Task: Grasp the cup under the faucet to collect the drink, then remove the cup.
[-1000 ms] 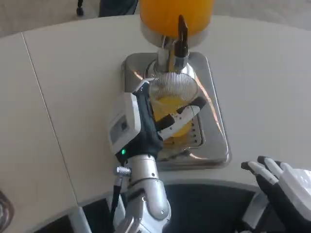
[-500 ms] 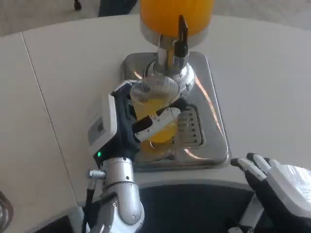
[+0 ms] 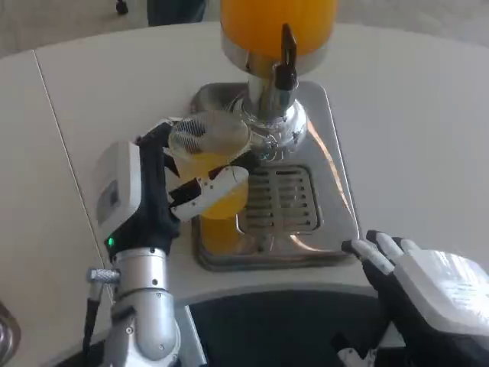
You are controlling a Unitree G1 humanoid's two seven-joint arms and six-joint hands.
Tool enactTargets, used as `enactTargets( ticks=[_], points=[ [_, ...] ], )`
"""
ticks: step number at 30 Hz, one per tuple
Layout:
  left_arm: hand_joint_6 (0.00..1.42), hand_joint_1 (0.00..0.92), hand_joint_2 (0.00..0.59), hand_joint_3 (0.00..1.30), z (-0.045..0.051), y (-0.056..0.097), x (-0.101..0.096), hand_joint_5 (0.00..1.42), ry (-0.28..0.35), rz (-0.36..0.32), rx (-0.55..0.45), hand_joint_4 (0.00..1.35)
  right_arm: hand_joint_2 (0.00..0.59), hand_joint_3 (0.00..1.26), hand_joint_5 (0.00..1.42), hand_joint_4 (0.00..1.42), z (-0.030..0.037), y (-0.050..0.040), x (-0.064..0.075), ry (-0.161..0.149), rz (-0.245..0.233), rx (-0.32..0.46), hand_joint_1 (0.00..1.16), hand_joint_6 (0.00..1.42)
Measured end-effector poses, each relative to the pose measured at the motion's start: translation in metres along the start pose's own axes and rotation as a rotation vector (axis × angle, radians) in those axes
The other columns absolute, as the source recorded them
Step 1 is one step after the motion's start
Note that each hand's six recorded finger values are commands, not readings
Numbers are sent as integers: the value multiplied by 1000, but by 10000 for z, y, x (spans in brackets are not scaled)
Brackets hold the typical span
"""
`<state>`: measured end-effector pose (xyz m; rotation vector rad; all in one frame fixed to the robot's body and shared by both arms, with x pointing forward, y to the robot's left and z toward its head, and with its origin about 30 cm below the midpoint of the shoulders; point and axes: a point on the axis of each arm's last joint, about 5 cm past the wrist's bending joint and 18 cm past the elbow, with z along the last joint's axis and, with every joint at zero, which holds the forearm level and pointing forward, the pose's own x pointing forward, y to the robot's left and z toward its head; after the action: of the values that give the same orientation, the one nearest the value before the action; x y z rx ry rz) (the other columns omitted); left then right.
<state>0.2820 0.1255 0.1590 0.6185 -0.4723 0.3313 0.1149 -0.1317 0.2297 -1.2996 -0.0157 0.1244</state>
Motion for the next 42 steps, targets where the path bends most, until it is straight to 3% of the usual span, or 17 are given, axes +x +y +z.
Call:
enactTargets(
  ticks=[5, 16, 26, 34, 42],
  points=[
    [1424, 581, 34, 936, -10, 144, -41, 1392, -44, -19, -4, 1152, 389, 95, 0, 0, 41, -2, 3, -18, -10, -12, 736, 0],
    [1424, 581, 34, 938, -109, 430, -81, 1391, -63, -29, 17, 1155, 389, 90, 0, 0, 47, -3, 4, -20, -36, -20, 727, 0],
    [1424, 581, 34, 936, -157, 769, -206, 1391, -106, -42, 36, 1155, 385, 86, 0, 0, 61, -42, 32, -53, -73, -44, 714, 0],
    [1424, 581, 28, 933, -95, 990, -369, 1391, -152, -75, 22, 1155, 382, 77, 0, 0, -2, -95, 142, -65, -99, -73, 682, 0],
    [1424, 581, 27, 935, -29, 1211, -551, 1391, -192, -108, -6, 1155, 382, 74, 0, 0, -22, -115, 208, -103, -117, -112, 677, 0]
  ],
)
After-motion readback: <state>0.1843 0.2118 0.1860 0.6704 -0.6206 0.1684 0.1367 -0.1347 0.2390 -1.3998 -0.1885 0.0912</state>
